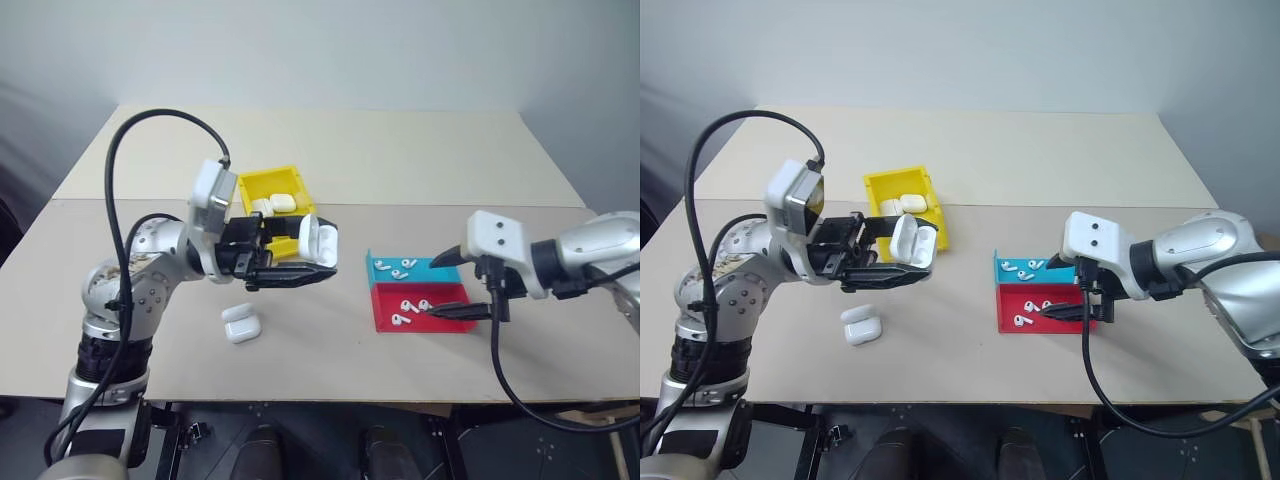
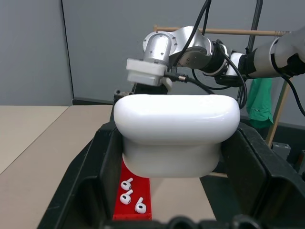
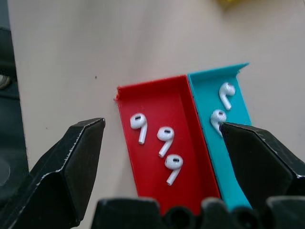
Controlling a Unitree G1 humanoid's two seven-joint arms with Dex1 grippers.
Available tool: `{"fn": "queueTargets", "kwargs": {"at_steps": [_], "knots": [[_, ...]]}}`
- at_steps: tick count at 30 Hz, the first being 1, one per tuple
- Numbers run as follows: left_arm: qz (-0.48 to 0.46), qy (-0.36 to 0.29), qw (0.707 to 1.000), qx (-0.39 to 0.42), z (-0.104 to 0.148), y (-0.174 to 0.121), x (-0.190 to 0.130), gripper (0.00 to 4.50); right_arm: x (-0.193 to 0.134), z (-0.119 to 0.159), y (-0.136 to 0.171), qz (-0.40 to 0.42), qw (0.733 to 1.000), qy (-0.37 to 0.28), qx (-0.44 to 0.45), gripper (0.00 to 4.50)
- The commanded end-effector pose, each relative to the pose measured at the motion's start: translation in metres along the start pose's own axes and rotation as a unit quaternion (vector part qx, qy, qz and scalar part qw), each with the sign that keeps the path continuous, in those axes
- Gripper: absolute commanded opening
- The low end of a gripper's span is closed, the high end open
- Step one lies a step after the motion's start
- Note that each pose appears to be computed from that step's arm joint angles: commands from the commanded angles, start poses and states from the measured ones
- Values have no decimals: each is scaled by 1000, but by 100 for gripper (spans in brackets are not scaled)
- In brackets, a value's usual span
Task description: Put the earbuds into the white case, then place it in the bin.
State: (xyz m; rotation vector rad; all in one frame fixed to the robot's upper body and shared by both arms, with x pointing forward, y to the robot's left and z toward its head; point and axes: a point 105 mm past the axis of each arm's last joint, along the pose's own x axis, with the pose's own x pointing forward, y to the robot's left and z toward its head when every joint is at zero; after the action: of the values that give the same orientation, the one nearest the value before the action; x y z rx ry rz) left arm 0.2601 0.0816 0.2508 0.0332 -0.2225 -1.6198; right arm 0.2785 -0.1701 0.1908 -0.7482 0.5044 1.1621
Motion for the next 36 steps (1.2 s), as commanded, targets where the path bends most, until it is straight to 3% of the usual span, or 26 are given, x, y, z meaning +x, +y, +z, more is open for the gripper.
{"fn": "queueTargets", "kwargs": {"at_steps": [1, 2, 16, 19, 36], "knots": [[-7, -1, 1000, 22, 5, -4, 6, 280, 5, -6, -2, 5, 1000, 27, 9, 356], [-5, 0, 1000, 23, 4, -3, 7, 280, 6, -7, -3, 6, 999, 33, 13, 320], [-9, -1, 1000, 20, -2, -9, 14, 280, 32, -34, -14, -31, 987, 142, 75, 320], [-9, -2, 1000, 19, -1, -10, 15, 280, 35, -35, -16, -39, 986, 146, 77, 266], [-1, 0, 1000, 21, -1, -12, 15, 280, 49, -49, -23, -56, 981, 164, 85, 266]]}}
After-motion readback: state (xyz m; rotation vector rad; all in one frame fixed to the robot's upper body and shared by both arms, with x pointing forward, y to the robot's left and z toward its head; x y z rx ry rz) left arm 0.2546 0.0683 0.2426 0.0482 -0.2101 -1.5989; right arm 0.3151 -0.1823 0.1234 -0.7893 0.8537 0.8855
